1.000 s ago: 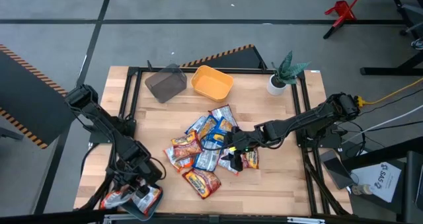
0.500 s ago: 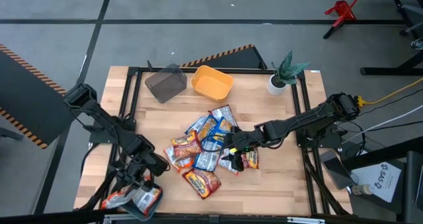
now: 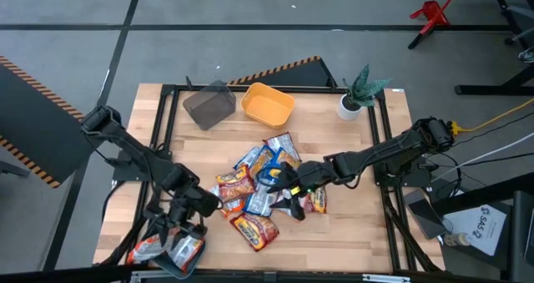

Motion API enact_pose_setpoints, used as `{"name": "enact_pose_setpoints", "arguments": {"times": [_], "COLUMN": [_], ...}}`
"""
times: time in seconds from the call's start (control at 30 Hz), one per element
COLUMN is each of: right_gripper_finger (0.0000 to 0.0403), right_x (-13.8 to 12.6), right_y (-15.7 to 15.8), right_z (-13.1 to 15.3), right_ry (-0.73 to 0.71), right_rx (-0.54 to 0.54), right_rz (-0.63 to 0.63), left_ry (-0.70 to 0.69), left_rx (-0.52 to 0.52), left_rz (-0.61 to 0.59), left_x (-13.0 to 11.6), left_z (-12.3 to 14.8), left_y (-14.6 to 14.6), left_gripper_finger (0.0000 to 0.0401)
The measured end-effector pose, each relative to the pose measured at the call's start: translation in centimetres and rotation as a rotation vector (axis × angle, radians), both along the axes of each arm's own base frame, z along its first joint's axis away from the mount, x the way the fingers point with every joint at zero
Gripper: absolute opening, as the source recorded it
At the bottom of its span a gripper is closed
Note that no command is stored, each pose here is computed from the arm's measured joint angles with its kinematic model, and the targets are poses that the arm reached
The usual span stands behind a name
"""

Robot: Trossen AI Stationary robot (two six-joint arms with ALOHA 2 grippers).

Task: Sort Maruchan noodles
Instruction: Put the orange noodle pack into the blue bin

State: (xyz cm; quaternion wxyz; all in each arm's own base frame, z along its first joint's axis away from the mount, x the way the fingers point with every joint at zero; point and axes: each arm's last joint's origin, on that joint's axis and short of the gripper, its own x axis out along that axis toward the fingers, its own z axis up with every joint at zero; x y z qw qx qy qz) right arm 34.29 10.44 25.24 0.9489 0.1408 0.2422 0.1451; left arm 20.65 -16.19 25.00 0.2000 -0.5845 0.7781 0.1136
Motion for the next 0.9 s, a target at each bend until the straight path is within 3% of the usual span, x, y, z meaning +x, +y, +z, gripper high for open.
{"name": "enact_pose_setpoints", "arguments": {"times": [0.13, 0.3, 0.5, 0.9], "right_gripper_finger": [0.0222, 0.0222, 0.0222, 0.0222], "right_x": [0.8, 1.7, 2.0, 2.1], "right_y": [0.3, 0.7, 0.8, 0.7], "right_z": [-0.1, -2.3, -3.9, -3.9], "right_ry": [-0.065, -0.003, 0.061, 0.058], "right_rx": [0.027, 0.058, 0.054, 0.05], "right_rz": [0.025, 0.042, 0.034, 0.023], "left_ry": [-0.025, 0.039, 0.102, 0.108], "left_rx": [0.036, 0.128, 0.223, 0.375], "left_rz": [0.051, 0.091, 0.06, -0.026], "left_x": [0.2, -1.1, -2.0, -0.8], "left_z": [1.9, 1.9, -0.4, -5.8], "left_y": [-1.1, -2.9, -4.8, -6.3], "left_gripper_finger": [0.0128, 0.0126, 0.0124, 0.0124]}}
